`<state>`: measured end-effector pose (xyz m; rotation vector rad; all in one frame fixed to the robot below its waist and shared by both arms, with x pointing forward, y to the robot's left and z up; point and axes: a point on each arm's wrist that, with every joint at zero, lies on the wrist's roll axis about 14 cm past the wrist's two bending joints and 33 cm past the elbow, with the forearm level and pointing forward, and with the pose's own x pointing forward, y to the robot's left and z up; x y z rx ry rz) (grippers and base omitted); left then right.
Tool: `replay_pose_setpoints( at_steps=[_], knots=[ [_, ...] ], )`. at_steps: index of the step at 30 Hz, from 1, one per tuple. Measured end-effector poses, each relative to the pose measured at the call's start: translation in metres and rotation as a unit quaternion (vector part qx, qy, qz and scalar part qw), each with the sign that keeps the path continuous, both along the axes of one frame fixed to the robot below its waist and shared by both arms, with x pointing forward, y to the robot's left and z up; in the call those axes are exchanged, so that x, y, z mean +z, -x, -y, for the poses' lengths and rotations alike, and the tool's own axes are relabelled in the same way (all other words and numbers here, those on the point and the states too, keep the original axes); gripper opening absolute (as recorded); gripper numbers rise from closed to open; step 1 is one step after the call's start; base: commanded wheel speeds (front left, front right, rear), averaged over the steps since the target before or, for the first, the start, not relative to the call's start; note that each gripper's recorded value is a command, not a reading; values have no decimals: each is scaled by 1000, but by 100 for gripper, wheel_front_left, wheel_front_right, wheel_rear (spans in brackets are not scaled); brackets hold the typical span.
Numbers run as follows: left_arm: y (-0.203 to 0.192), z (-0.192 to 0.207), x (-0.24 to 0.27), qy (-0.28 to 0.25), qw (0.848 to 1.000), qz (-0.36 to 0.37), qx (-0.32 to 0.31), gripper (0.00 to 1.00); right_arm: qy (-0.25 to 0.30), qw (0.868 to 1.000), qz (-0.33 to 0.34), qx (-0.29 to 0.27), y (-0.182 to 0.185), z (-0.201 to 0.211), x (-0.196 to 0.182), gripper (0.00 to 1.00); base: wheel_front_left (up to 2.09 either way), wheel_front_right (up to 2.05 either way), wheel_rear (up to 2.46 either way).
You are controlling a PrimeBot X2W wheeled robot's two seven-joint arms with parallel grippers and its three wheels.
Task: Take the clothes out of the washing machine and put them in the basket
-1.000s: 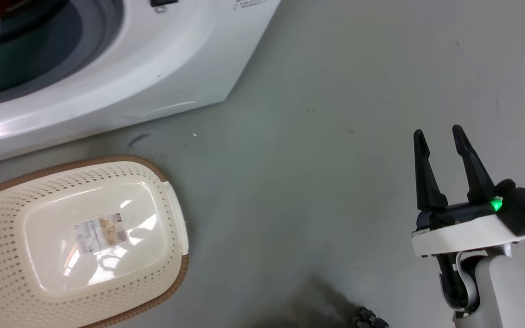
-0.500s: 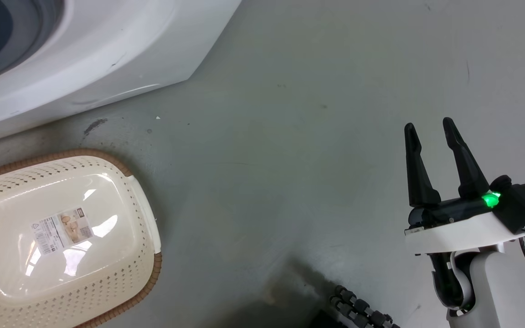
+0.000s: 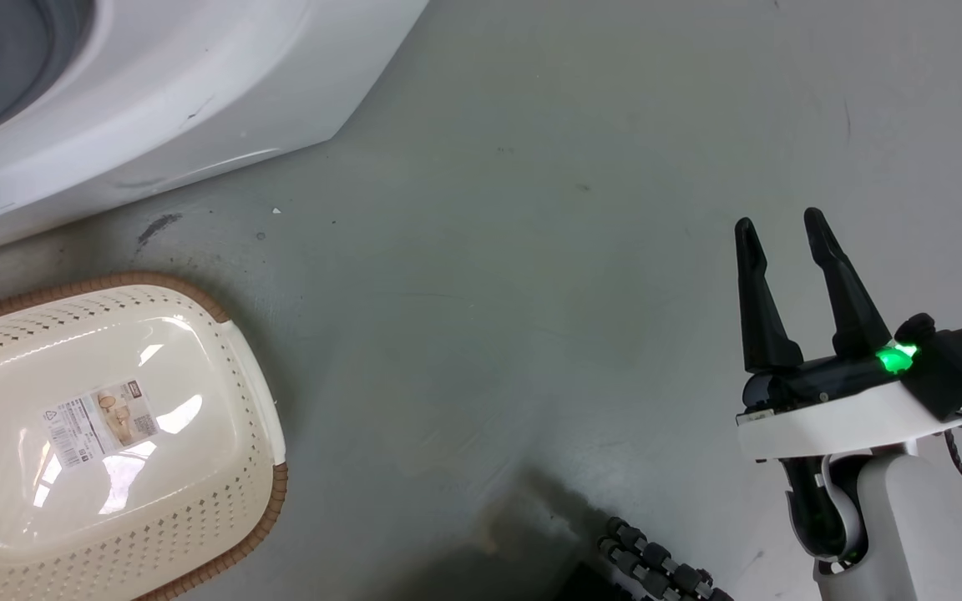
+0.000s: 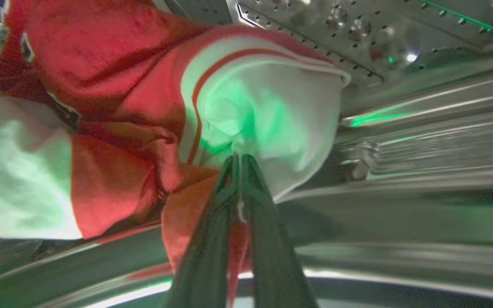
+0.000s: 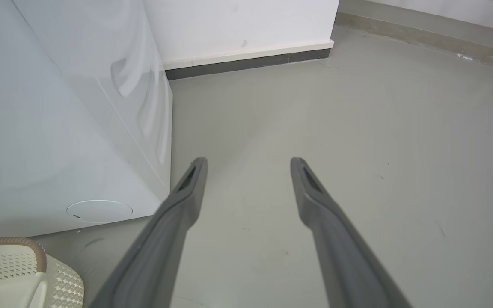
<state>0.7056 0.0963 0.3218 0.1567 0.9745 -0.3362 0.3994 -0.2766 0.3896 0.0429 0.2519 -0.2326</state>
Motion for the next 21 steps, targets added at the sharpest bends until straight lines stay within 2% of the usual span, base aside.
replay_pose_setpoints(
  at_steps=[9,21],
  knots=[
    [-15,-5,27,13,996,89,24,0,-2,1000,9,3,-4,-1,5,100,0,0,0],
    [-21,-12,61,55,968,239,55,0,1,1000,29,5,-5,-1,19,100,0,0,0]
  ],
)
